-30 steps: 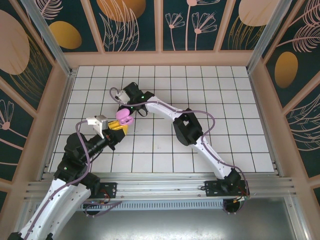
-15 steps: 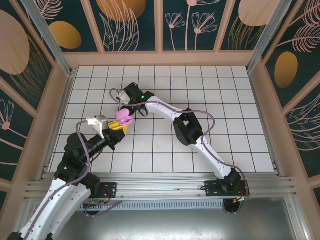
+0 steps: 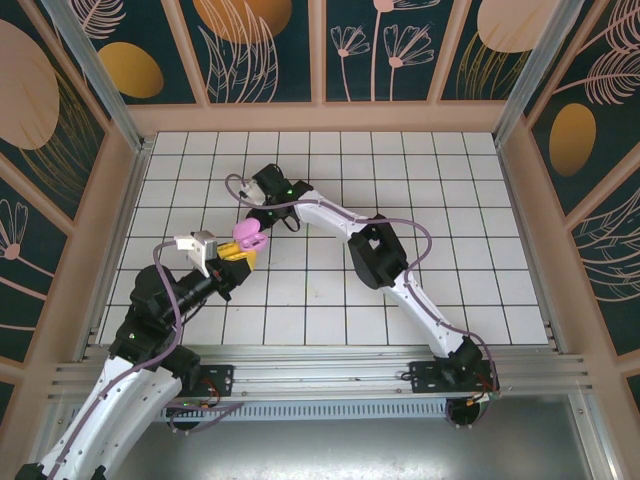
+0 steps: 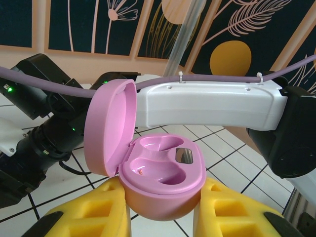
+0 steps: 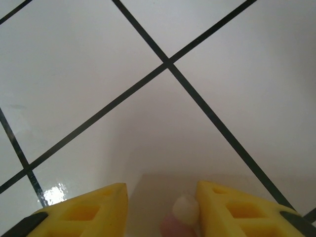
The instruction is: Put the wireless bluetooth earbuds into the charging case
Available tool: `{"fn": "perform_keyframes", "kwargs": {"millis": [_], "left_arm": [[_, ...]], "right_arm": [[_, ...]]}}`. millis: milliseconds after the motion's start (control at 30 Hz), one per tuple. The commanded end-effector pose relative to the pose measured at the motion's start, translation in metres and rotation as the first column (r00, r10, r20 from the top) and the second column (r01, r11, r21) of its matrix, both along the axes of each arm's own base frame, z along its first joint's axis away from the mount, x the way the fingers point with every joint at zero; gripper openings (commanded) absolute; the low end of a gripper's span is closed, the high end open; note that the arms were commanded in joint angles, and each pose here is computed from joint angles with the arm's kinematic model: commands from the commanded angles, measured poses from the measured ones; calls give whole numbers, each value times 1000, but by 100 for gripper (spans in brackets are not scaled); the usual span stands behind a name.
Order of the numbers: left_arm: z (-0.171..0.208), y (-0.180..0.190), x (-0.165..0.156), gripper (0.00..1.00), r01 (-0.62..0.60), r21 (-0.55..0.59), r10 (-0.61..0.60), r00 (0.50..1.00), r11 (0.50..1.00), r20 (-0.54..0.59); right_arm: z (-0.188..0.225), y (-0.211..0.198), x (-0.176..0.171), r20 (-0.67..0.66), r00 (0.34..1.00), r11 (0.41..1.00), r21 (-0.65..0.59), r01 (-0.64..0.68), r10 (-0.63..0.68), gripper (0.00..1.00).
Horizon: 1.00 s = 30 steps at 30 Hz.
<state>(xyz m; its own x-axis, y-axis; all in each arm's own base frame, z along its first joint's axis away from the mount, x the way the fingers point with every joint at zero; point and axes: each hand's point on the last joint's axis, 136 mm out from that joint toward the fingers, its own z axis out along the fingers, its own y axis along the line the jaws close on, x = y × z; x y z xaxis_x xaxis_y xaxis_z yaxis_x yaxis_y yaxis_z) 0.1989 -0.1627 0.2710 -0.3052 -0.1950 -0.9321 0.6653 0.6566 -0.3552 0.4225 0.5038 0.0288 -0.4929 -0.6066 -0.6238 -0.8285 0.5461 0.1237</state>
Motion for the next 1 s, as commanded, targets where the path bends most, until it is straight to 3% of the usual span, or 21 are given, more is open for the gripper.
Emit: {"fn": "perform_keyframes", "kwargs": {"millis": [0,267,433,733,967], "left_arm": [[7,-1,0,0,9,-15,-8,1000,1000,30],[9,-1,1,0,6,-5,-6,999,1000,37],[8,-1,2,0,5,2,-6,999,1000,38],[6,-3,5,0,11,10,-12,999,1000,37],[-2,-7,9,0,20,14,-21,999,1000,32]], "right_arm": [[-5,-12,-7,-47,998,999,-40,29,-30,38],[19,-18,1,-120,989,994,55,92,-85,24],[24,-30,-4,-148,985,993,53,103,-94,18],[23,-59,-34,-258,961,993,44,113,-98,15],[31,-109,-74,-325,939,990,45,132,-110,15]]}}
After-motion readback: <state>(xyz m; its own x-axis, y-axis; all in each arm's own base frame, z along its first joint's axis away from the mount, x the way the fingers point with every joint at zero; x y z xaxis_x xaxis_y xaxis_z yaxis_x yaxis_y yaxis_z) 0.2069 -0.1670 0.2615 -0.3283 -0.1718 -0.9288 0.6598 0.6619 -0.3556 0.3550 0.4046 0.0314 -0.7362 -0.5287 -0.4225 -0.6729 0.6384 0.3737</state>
